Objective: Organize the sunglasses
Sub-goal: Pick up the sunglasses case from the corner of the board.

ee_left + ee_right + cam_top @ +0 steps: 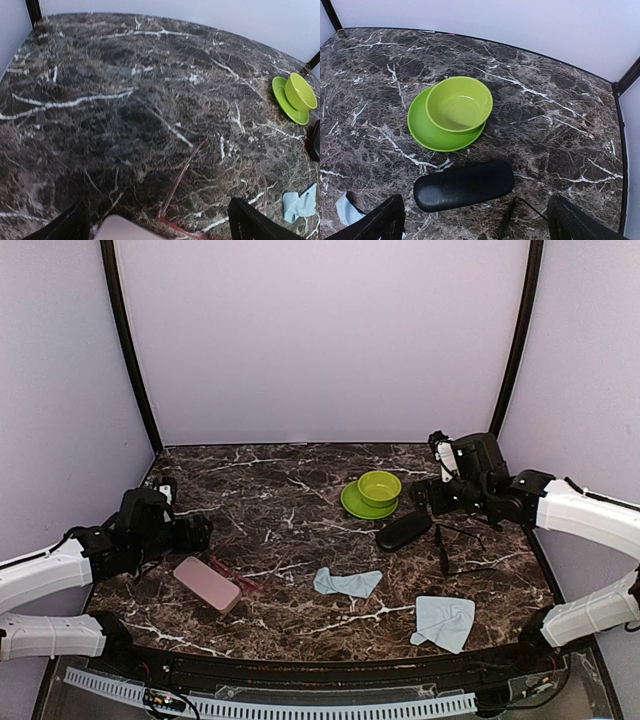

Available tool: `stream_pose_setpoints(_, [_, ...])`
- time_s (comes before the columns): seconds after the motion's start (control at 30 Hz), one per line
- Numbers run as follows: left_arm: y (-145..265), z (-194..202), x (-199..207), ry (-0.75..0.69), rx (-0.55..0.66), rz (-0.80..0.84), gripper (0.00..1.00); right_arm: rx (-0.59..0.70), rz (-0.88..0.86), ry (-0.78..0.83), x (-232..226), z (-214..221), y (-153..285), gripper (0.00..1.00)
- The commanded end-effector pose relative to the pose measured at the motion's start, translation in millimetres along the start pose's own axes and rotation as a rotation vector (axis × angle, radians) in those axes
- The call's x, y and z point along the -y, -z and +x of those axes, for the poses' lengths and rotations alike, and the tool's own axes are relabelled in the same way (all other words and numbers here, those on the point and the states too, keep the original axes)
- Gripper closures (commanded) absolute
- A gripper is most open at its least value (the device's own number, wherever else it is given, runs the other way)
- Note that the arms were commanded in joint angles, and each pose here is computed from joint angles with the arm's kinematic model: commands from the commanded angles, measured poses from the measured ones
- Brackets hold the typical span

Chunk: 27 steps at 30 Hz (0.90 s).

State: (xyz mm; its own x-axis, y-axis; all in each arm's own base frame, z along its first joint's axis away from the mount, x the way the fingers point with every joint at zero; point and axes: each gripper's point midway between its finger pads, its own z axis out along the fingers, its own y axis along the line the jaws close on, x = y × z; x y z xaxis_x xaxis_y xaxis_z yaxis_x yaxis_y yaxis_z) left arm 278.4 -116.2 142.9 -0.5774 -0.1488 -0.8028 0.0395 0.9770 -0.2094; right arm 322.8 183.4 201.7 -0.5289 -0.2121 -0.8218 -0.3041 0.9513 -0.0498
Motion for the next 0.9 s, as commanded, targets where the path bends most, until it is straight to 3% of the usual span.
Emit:
stream_pose_setpoints(0.0, [2.0, 49.6, -5.3, 0.127, -0.157, 0.021, 0.02, -0.003, -0.078, 0.011, -24.7, 1.5, 0.6, 0.0])
stream_pose_setpoints(0.17, [5.9, 74.6, -17.3, 0.198, -0.219, -0.014, 0.02, -0.034, -0.106, 0.019, -36.2, 12.7, -6.6, 0.0])
stream_pose_setpoints(0.5, [1.6, 97.1, -33.0, 0.12, -0.347, -0.133, 0.05, -0.036, -0.116, 0.018, -43.6, 16.5, -7.2, 0.0])
stream_pose_setpoints(0.87, [-7.1, 108.1, -27.5, 0.09, -0.393, -0.108, 0.09, -0.04, -0.114, -0.009, -42.7, 25.6, -5.9, 0.0])
